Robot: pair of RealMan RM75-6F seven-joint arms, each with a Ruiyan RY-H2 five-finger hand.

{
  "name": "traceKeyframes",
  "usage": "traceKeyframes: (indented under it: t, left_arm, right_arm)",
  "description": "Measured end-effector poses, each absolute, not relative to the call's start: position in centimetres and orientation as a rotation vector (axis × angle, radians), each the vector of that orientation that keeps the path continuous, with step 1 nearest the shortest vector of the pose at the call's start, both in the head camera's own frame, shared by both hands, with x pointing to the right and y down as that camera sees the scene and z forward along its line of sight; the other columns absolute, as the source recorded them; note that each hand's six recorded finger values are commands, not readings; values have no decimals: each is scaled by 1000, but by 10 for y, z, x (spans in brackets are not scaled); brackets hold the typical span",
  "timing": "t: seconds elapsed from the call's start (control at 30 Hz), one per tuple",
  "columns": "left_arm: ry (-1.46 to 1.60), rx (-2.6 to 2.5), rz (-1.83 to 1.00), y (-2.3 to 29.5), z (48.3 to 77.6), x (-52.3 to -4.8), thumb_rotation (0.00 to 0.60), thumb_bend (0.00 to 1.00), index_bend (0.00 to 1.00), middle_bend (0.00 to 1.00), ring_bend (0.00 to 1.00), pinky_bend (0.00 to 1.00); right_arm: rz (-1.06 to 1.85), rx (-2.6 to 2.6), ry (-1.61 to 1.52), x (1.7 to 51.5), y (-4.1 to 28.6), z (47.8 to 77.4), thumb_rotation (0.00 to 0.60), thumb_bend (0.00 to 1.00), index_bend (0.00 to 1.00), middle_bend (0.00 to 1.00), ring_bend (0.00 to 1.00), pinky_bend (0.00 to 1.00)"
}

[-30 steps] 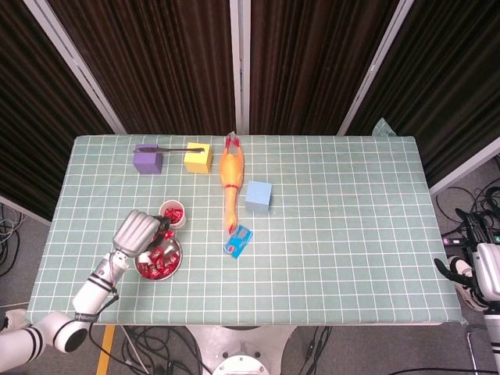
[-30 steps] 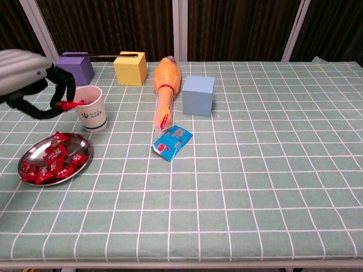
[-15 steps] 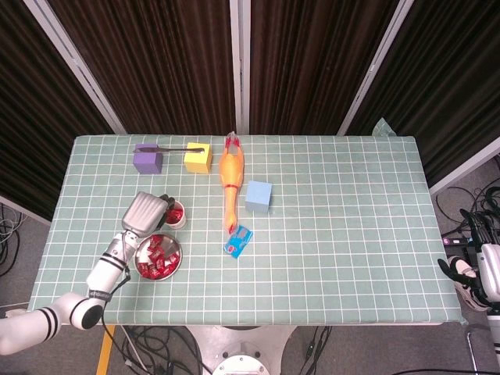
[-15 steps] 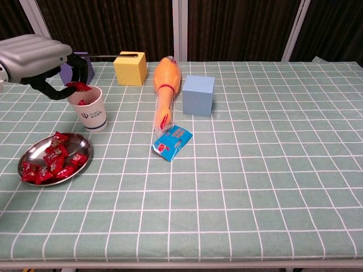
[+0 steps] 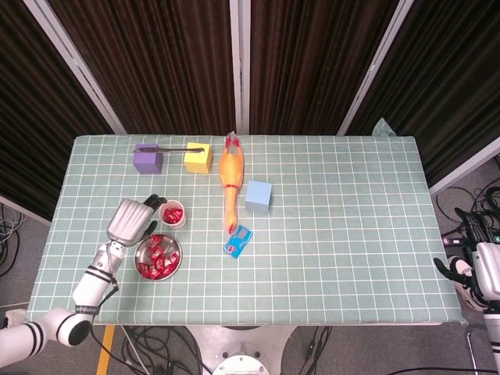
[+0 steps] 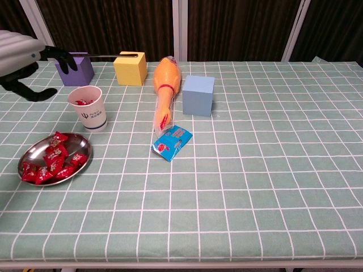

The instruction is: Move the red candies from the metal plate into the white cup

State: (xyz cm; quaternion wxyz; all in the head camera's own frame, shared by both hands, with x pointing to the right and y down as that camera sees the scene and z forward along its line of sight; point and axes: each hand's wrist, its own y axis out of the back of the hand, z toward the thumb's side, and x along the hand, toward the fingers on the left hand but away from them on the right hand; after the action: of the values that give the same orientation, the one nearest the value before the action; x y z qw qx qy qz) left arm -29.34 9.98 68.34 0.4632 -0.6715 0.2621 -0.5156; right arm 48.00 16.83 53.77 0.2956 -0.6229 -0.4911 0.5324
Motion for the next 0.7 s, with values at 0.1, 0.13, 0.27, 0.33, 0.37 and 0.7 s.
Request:
traceKeyframes:
  t: [0.1,0.13,0.27,0.33,0.37,0.7]
  left_arm:
    - [665,-1664,-1281,115,680,-308,600,367,340,427,887,1000]
    - [663,-1667,-1282,120,679,-311,600,366,356,437,887,1000]
    - [614,-1688,-1270,141,687,-314,600,366,390,451,888,1000]
    - [576,-1694,-1265,148,692,-314,600,363,396,451,888,1000]
    - [550,-1696,-1265,153,697,-314,600,360,396,451,888,1000]
    - [400,-1712,-1298,178,728,-307,600,318,410,455,888,1000]
  right_arm:
    - [1414,-1660,-1304,479,168,538,600,155,13,102,18,385]
    - [1414,-1660,-1303,479,168,538,600,155,13,102,18,385]
    - [1414,-1664,-1301,478,168,539,600,154,13,102,18,385]
    - [1413,-1663,-1302,478,169,538,600,155,13,102,18,385]
    - [1411,-1662,-1302,478,169,538,600,155,13,102,18,385]
    - [1414,-1659,-1303,478,169,537,600,154,13,102,18,385]
